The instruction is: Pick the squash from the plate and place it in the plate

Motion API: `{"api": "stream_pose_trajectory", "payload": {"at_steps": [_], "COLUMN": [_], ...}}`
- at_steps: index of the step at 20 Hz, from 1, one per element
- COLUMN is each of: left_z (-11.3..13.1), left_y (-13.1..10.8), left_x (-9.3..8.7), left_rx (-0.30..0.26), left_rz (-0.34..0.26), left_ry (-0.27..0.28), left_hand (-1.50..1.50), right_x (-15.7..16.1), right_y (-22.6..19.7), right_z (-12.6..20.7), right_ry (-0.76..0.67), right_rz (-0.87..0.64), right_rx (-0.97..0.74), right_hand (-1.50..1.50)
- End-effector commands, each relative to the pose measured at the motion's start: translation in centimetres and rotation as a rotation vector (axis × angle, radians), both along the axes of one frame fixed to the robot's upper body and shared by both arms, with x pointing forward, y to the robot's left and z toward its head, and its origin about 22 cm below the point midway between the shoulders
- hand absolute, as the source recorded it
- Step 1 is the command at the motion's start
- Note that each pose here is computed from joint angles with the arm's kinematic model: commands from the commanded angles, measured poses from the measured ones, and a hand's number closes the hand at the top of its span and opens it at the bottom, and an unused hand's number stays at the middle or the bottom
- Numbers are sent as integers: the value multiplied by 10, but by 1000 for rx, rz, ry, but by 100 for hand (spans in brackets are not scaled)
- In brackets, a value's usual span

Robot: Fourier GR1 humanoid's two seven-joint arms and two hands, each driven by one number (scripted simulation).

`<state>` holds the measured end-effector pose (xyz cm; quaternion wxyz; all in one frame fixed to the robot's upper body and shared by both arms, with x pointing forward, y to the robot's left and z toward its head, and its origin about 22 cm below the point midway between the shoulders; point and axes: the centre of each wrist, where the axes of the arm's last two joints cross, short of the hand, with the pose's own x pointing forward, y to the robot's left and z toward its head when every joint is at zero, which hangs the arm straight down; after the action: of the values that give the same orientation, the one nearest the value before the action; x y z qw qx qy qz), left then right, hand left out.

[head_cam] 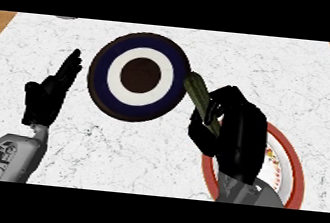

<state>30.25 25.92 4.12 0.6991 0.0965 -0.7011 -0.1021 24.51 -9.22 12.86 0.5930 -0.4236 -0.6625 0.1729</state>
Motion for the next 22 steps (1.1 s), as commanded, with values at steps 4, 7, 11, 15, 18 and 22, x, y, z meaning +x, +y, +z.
{"api": "stream_pose_trajectory", "payload": {"at_steps": [4,7,11,15,18,22], "left_z": [-7,10,16,5,-7,3], "left_y": [-10,-10,-12,-11,-10,-16], "left_x": [2,21,21,15,10,11], "left_rx": [-3,-13,-17,-7,7,-6], "left_rz": [-21,-23,-31,-50,-54,-87], "left_ry": [8,4,-14,-9,-10,-12], "left_hand": [0,0,0,0,0,0], "right_x": [56,68,106,131,144,149], "right_y": [47,71,76,83,83,77], "right_z": [14,4,-4,-5,-15,-23], "right_ry": [46,47,82,185,255,310], "right_rz": [60,93,88,59,51,8], "right_rx": [87,100,90,-58,-107,89], "right_hand": [150,150,150,150,150,-150]}}
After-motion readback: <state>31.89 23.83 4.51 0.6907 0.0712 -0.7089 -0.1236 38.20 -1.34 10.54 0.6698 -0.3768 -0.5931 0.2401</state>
